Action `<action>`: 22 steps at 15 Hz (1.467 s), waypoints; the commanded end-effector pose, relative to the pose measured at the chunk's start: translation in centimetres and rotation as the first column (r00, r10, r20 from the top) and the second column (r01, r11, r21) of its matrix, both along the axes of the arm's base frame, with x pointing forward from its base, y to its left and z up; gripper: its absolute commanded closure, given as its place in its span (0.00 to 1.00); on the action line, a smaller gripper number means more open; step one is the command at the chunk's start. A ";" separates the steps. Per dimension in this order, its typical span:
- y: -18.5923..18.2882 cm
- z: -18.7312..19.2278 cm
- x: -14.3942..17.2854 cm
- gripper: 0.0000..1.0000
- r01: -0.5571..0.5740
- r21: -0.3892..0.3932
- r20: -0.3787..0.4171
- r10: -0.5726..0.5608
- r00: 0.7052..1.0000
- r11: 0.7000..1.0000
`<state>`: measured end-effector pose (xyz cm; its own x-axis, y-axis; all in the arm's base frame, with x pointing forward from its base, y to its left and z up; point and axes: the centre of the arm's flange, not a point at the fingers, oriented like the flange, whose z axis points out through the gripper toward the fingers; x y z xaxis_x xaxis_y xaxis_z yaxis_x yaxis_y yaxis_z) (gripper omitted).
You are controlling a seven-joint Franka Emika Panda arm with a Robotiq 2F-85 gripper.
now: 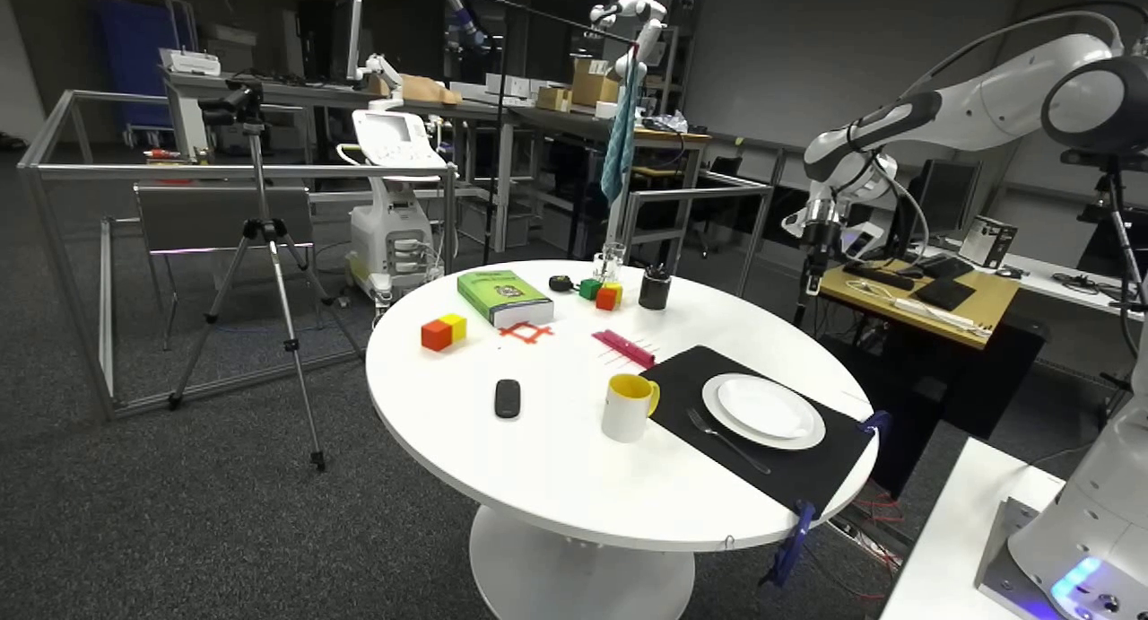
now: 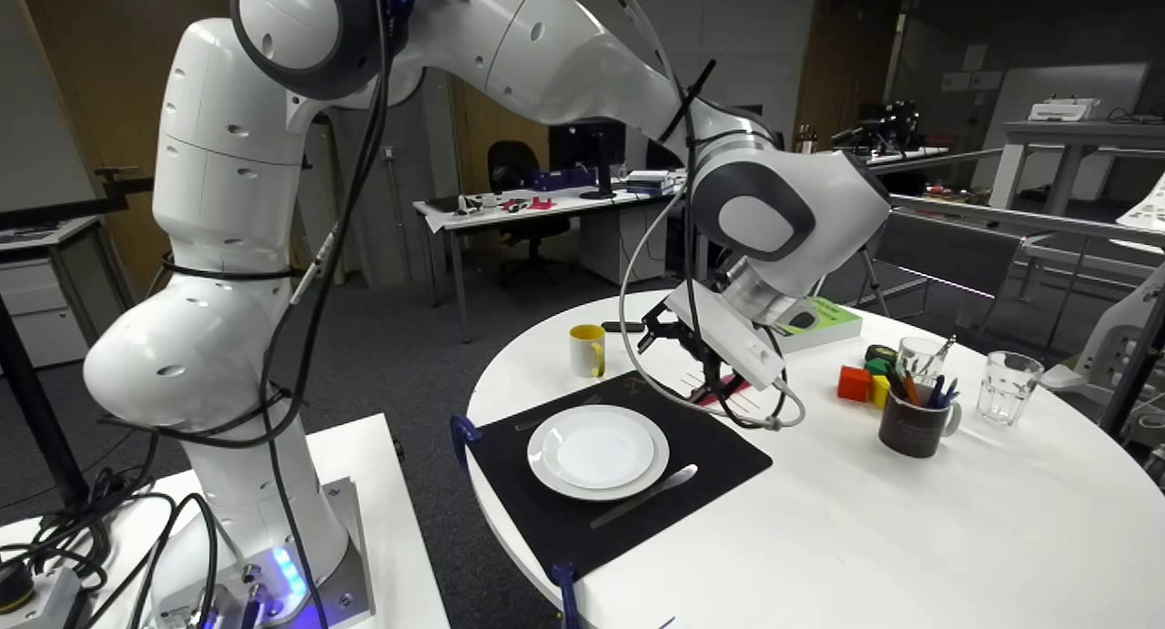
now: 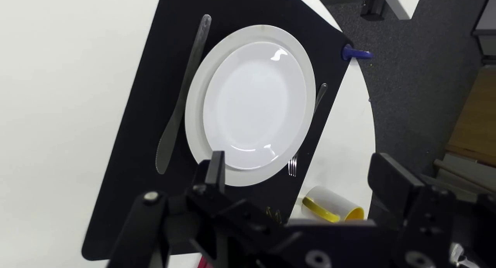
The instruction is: Move the plates backwards
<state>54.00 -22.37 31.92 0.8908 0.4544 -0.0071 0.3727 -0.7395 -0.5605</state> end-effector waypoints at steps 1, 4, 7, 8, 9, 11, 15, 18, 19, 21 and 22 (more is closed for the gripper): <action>-0.5 -1.2 2.1 0.00 -0.034 0.008 -0.026 0.034 0.999 0.999; -0.4 -2.6 3.1 0.00 -0.050 0.008 -0.041 0.050 0.998 0.999; -0.5 -3.7 4.3 0.00 -0.071 0.013 -0.048 0.071 0.996 0.997; -0.5 -4.0 4.6 0.00 -0.076 0.014 -0.050 0.076 0.996 0.997; -0.4 -4.4 4.9 0.00 -0.083 0.014 -0.054 0.084 0.995 0.996; -0.4 -5.3 5.6 0.00 -0.099 0.017 -0.065 0.100 0.993 0.995; -0.1 -7.2 6.8 0.00 -0.135 0.050 -0.096 0.140 0.986 0.990; 0.0 -8.7 7.6 0.00 -0.148 0.081 -0.112 0.156 0.981 0.986; 0.1 -9.1 7.8 0.00 -0.150 0.087 -0.116 0.160 0.980 0.985; 0.0 -9.8 8.1 0.00 -0.155 0.104 -0.124 0.167 0.978 0.982; -0.1 -10.2 8.3 0.00 -0.156 0.111 -0.125 0.170 0.977 0.981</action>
